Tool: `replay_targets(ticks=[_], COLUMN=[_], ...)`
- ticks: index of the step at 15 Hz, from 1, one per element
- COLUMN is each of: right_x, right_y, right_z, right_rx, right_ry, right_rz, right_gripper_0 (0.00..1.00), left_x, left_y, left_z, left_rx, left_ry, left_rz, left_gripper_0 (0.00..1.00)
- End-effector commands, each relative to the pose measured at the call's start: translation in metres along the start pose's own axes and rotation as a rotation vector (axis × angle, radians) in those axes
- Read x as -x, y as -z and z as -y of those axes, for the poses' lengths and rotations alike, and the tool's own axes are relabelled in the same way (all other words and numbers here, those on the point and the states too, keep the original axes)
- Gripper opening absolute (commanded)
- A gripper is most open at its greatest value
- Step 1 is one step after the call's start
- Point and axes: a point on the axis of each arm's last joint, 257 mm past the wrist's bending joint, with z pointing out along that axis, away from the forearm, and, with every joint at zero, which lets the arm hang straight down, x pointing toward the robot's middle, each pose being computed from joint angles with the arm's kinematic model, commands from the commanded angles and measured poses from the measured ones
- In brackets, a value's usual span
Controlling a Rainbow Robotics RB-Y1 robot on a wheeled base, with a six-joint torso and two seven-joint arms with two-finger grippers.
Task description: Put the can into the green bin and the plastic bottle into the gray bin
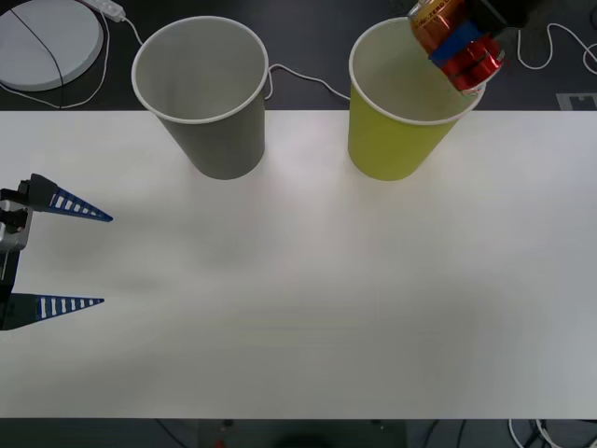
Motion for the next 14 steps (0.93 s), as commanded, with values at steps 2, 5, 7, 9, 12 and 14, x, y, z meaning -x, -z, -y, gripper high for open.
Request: replay_targets(ticks=[2,5,7,9,12,14], right_x=[0.014,0.018,0.024,0.027,0.026,0.021], right_y=[-0.013,-0.018,-0.022,-0.022,-0.020,-0.011], right_z=[0.012,0.016,0.016,0.013,0.013,0.013], right_rx=[-0.043,-0.039,-0.044,-0.037,-0.029,-0.017], right_ry=[-0.010,0.008,0.065,0.088,0.095,0.097], right_rz=[-0.014,-0.018,0.000,0.009,0.013,0.014], right_gripper_0=[0.00,0.06,0.78,1.00,1.00,1.00], left_x=[0.000,0.000,0.000,0.000,0.000,0.000], left_y=[0.000,0.000,0.000,0.000,0.000,0.000], left_z=[0.000,0.000,0.000,0.000,0.000,0.000], left_rx=[0.000,0.000,0.000,0.000,0.000,0.000], left_ry=[0.000,0.000,0.000,0.000,0.000,0.000], left_rz=[0.000,0.000,0.000,0.000,0.000,0.000], left_gripper_0=[1.00,1.00,1.00,1.00,1.00,1.00])
